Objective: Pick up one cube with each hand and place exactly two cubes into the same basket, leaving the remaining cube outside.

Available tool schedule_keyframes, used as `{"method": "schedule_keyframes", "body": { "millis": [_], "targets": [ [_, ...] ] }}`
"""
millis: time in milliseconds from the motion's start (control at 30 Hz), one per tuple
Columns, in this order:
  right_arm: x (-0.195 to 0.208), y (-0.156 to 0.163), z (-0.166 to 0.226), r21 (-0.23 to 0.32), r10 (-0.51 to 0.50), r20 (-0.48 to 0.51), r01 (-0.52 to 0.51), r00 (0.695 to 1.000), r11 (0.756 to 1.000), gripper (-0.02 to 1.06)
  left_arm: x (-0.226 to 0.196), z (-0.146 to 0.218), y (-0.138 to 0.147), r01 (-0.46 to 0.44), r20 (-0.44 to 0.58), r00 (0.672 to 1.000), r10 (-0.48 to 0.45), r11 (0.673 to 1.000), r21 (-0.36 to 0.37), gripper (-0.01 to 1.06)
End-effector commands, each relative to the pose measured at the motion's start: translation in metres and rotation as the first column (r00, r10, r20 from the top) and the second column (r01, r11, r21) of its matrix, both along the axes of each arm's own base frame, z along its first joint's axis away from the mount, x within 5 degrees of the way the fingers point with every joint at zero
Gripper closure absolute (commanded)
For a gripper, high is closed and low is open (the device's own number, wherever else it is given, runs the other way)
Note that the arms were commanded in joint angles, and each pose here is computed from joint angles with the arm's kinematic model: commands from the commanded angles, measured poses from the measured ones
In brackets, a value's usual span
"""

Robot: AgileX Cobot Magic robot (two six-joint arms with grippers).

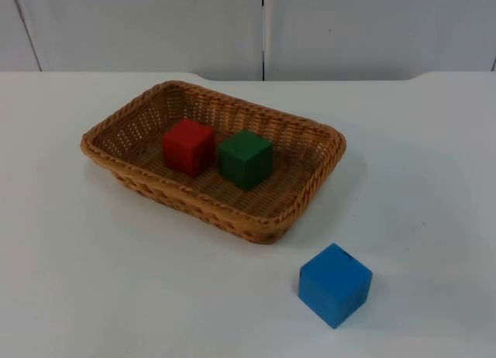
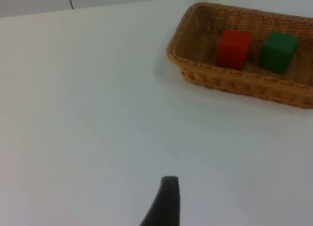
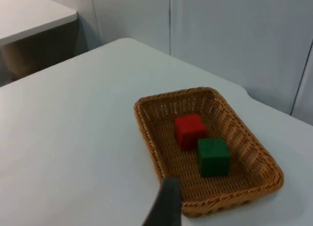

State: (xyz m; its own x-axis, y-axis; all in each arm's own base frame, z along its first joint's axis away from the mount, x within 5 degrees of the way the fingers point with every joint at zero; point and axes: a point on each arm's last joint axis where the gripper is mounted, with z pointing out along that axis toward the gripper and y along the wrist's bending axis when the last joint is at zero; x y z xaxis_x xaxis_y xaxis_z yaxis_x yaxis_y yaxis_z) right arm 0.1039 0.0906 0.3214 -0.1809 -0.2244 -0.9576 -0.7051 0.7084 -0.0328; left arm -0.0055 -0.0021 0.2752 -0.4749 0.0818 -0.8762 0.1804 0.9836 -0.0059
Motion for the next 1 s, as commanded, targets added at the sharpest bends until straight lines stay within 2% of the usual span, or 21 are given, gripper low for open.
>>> {"method": "schedule_keyframes", "body": {
  "millis": [0,167,267,467,733,967],
  "targets": [
    [-0.013,-0.006,0.002,0.006,0.025,0.009,-0.025,1.0,1.0,0.32,0.0,-0.001,0.0,-0.008,0.009,1.0,0.008,1.0,-0.005,0.27],
    [-0.035,-0.018,0.007,0.016,0.067,0.033,-0.067,0.997,0.998,0.32,0.0,-0.001,0.0,-0.008,0.009,1.0,0.008,1.0,-0.005,0.27],
    [-0.052,-0.026,0.006,0.004,0.111,0.024,-0.111,0.993,0.994,0.32,0.0,-0.001,0.0,-0.008,0.009,1.0,0.008,1.0,-0.005,0.27],
    [-0.066,-0.035,0.002,-0.024,0.116,-0.009,-0.116,0.993,0.993,0.32,0.0,-0.001,0.0,-0.008,0.009,1.0,0.008,1.0,-0.005,0.27],
    [-0.082,-0.067,-0.008,-0.067,-0.07,-0.04,0.067,0.997,0.996,0.32,0.0,-0.001,0.0,-0.008,0.009,1.0,0.008,1.0,-0.005,0.27],
    [-0.095,-0.083,-0.016,-0.062,-0.136,-0.072,0.132,0.988,0.989,0.32,0.0,-0.001,0.0,-0.008,0.009,1.0,0.008,1.0,-0.005,0.27]
  ]
}}
